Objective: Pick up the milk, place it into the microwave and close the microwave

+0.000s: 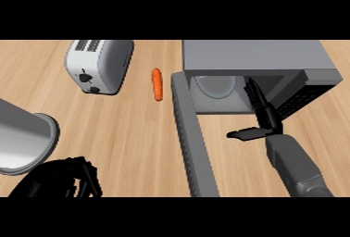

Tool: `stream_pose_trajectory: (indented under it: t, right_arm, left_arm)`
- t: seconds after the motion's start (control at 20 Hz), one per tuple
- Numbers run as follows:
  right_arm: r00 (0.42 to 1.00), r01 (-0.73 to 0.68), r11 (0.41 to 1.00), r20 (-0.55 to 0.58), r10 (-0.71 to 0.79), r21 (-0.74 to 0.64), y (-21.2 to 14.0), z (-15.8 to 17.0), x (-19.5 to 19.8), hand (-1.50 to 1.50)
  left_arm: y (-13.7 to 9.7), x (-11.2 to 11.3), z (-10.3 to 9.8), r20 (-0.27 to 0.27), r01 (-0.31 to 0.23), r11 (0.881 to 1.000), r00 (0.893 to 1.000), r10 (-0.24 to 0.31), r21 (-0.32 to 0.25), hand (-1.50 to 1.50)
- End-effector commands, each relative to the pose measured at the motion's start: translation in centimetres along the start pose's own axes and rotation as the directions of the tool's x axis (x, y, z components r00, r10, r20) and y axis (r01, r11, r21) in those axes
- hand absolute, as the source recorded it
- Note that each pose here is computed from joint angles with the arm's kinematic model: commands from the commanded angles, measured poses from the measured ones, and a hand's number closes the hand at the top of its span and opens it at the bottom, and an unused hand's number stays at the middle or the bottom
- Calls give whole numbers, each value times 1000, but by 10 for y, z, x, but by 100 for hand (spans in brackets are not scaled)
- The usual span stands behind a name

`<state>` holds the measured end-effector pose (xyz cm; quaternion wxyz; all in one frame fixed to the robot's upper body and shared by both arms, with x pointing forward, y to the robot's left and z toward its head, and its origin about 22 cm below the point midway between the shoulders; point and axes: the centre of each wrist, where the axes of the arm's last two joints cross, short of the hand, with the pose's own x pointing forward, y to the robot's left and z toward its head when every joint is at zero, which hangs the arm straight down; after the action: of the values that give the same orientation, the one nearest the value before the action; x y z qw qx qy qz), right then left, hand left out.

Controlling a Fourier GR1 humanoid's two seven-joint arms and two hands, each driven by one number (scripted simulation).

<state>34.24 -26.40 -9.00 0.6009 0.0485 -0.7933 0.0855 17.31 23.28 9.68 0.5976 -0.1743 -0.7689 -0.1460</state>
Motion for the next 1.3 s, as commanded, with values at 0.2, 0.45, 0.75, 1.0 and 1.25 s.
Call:
stream_pose_trajectory:
  t: [0.2, 0.45, 0.75, 1.0, 1.25]
  right_arm:
    - [1000, 3, 999, -12, -3, -41, -29, 54, -3, -150]
    - [1000, -19, 1000, -12, 19, -23, -50, 84, 7, -150]
    - [999, -21, 999, 35, 22, -24, -68, 121, 20, -150]
    - [994, -85, 996, 76, 83, 26, -89, 153, 56, -150]
    - [988, 3, 996, 153, -16, 85, -88, 120, 80, -150]
  left_arm:
    - [-43, -10, -33, 3, 55, 996, 999, -55, -70, 150]
    - [-46, -37, -81, 0, 123, 977, 992, -125, -173, 150]
    - [-82, -91, -105, -95, 158, 941, 976, -195, -300, 150]
    - [-102, -129, -104, -119, 192, 938, 965, -234, -288, 150]
    - [-120, -162, -114, -43, 270, 938, 957, -286, -215, 150]
